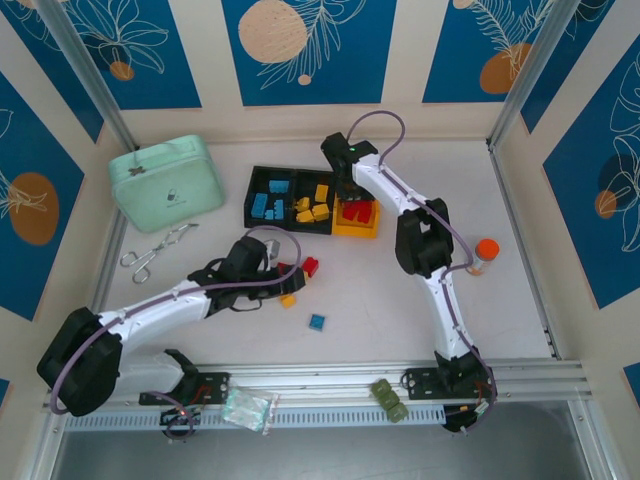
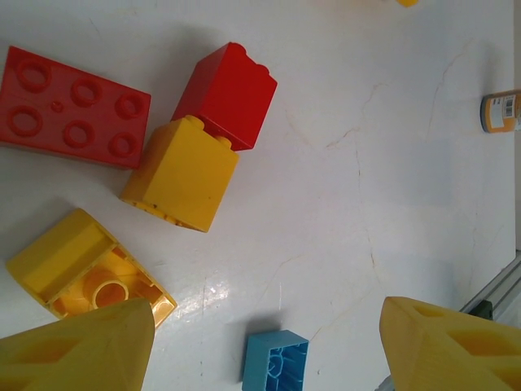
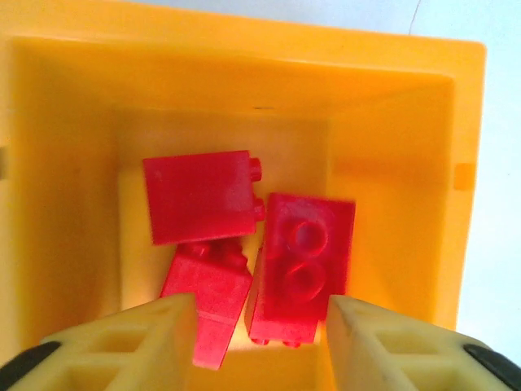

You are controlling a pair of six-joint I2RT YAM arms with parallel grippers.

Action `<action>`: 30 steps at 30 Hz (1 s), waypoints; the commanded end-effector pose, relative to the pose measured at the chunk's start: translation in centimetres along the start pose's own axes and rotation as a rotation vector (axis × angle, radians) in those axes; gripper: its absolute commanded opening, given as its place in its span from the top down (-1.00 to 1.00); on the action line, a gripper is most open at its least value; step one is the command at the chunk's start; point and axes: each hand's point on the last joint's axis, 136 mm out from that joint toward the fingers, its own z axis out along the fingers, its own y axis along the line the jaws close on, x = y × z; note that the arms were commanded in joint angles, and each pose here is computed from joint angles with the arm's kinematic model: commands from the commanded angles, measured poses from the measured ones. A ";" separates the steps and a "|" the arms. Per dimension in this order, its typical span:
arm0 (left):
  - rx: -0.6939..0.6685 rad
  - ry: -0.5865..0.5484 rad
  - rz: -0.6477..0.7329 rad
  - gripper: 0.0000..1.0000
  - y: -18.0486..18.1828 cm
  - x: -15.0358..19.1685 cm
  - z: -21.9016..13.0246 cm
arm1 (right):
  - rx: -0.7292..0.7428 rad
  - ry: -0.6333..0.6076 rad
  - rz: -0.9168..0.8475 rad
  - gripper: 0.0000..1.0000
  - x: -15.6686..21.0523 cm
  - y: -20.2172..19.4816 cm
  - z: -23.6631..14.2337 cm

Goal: Sort the legos into containers by color
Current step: Place the lego in the container, then pick up the lego from the middle-left of the table.

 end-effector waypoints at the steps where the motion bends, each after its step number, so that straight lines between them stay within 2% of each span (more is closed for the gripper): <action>1: -0.032 -0.013 0.004 -0.46 0.7 0.1 -0.5 | -0.041 -0.131 0.039 0.03 -1.8 -1.0 -6.7; 6: -0.055 -0.011 0.003 -0.47 1.3 0.2 -0.7 | -0.118 -0.188 0.053 -0.03 -0.9 -1.4 -10.4; 11: -0.085 0.010 -0.007 -0.47 1.8 0.5 -0.4 | -0.248 -0.200 0.049 -0.04 2.0 -1.5 -12.9; 17: -0.156 0.042 -0.005 -0.46 2.8 0.8 -0.1 | -0.400 -0.160 0.036 -0.04 7.5 -1.6 -13.1; 25: -0.288 0.121 0.003 -0.51 4.3 1.9 0.9 | -0.404 -0.055 0.101 -0.04 14.8 -4.0 -11.1; 30: -0.383 0.129 0.024 -0.52 5.0 1.9 1.8 | -0.402 -0.027 0.152 -0.04 17.1 -5.1 -10.4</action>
